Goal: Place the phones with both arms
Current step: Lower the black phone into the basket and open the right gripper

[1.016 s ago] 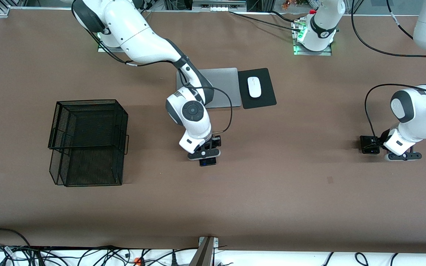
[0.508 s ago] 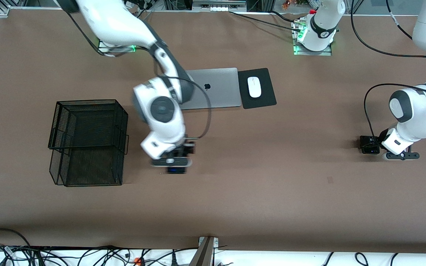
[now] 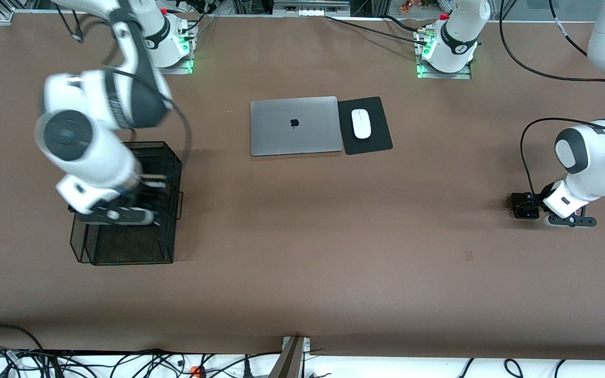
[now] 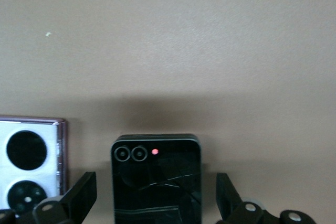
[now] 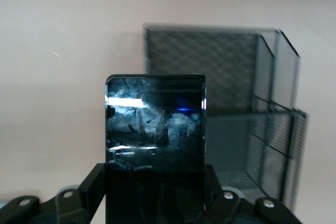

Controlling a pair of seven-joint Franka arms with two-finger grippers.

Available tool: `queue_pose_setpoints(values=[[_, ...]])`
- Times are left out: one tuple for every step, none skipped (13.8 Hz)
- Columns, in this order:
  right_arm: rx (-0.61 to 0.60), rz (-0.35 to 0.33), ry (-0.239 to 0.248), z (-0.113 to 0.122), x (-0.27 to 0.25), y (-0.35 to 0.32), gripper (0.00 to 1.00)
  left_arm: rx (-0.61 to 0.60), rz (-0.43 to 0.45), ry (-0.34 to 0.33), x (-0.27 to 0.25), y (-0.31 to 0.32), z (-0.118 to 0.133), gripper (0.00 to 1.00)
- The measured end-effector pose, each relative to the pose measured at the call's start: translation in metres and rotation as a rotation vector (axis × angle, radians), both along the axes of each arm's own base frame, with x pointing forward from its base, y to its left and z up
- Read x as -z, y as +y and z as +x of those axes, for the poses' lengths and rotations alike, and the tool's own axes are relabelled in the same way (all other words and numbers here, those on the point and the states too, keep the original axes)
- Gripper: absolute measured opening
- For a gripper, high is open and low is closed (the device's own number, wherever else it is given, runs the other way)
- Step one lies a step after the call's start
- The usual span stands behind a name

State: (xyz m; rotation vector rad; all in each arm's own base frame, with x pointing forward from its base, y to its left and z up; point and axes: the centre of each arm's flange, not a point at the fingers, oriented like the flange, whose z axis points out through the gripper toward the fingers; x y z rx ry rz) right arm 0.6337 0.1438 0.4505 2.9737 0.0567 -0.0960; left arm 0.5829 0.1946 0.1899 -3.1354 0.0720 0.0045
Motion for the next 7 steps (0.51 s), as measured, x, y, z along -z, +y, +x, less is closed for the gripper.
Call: queue_pose_setpoints(values=[[0.0, 0.012, 0.012, -0.012, 0.003, -0.027, 0.78, 0.002, 0.0, 0.0, 0.001, 0.004, -0.001, 1.0], [0.004, 0.029, 0.018, -0.026, 0.01, -0.053, 0.78, -0.002, 0.0, -0.003, 0.003, 0.009, -0.002, 1.0], [0.007, 0.047, 0.019, -0.041, 0.02, -0.077, 0.78, -0.006, 0.002, -0.01, 0.006, 0.011, -0.002, 1.0], [0.008, 0.065, 0.018, -0.055, 0.032, -0.097, 0.78, -0.008, 0.002, -0.013, 0.01, 0.012, -0.002, 1.0], [0.011, 0.083, 0.013, -0.069, 0.045, -0.114, 0.78, -0.007, 0.002, -0.013, 0.013, 0.012, -0.002, 1.0], [0.017, 0.097, 0.007, -0.082, 0.06, -0.126, 0.78, -0.006, 0.001, -0.013, 0.015, 0.011, -0.002, 1.0], [0.023, 0.106, -0.001, -0.093, 0.075, -0.133, 0.78, -0.006, 0.001, -0.016, 0.014, 0.011, -0.001, 1.0]])
